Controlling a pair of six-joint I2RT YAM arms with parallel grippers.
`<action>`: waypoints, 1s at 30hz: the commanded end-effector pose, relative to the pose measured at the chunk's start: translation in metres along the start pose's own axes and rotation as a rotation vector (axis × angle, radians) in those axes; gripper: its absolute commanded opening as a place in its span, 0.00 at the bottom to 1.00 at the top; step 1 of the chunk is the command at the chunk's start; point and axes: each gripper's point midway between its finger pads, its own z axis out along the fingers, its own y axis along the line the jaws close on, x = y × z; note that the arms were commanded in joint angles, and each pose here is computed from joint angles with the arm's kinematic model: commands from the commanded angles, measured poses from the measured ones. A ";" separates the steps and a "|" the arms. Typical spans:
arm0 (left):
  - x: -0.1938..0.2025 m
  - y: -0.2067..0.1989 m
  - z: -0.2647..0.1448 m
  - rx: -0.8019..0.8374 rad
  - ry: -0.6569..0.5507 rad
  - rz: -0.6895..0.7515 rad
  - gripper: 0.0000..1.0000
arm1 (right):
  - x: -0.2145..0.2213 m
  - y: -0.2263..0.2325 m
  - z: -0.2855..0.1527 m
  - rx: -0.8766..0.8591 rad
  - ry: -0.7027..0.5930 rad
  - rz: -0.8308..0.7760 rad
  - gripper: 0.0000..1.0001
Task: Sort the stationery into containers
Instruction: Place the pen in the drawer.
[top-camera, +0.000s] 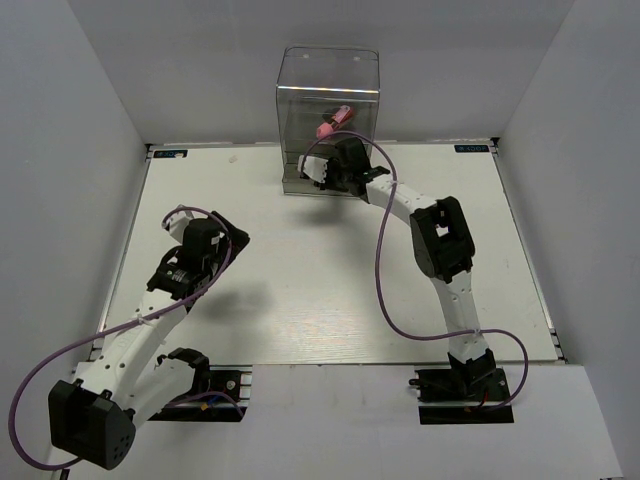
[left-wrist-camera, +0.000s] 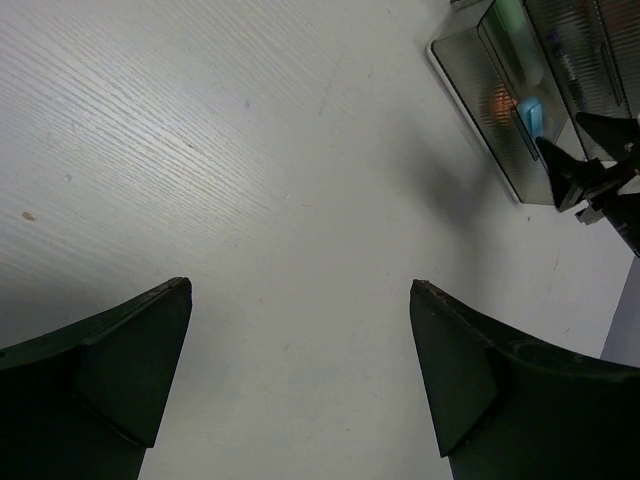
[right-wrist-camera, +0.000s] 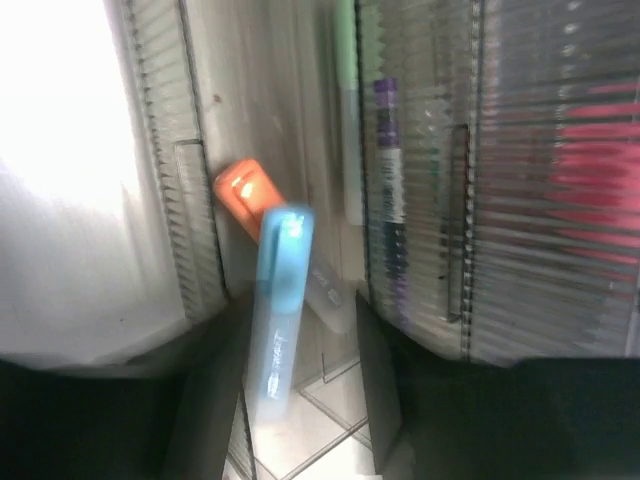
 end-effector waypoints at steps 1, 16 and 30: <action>-0.007 -0.013 -0.004 0.044 -0.011 -0.001 1.00 | -0.037 -0.027 -0.030 0.014 -0.110 0.049 0.34; -0.005 -0.009 -0.007 0.036 -0.006 -0.008 1.00 | -0.051 0.048 -0.045 -0.379 -0.237 0.063 0.00; -0.001 -0.004 -0.006 0.020 0.004 -0.011 1.00 | -0.002 0.029 0.009 -0.226 -0.068 0.079 0.00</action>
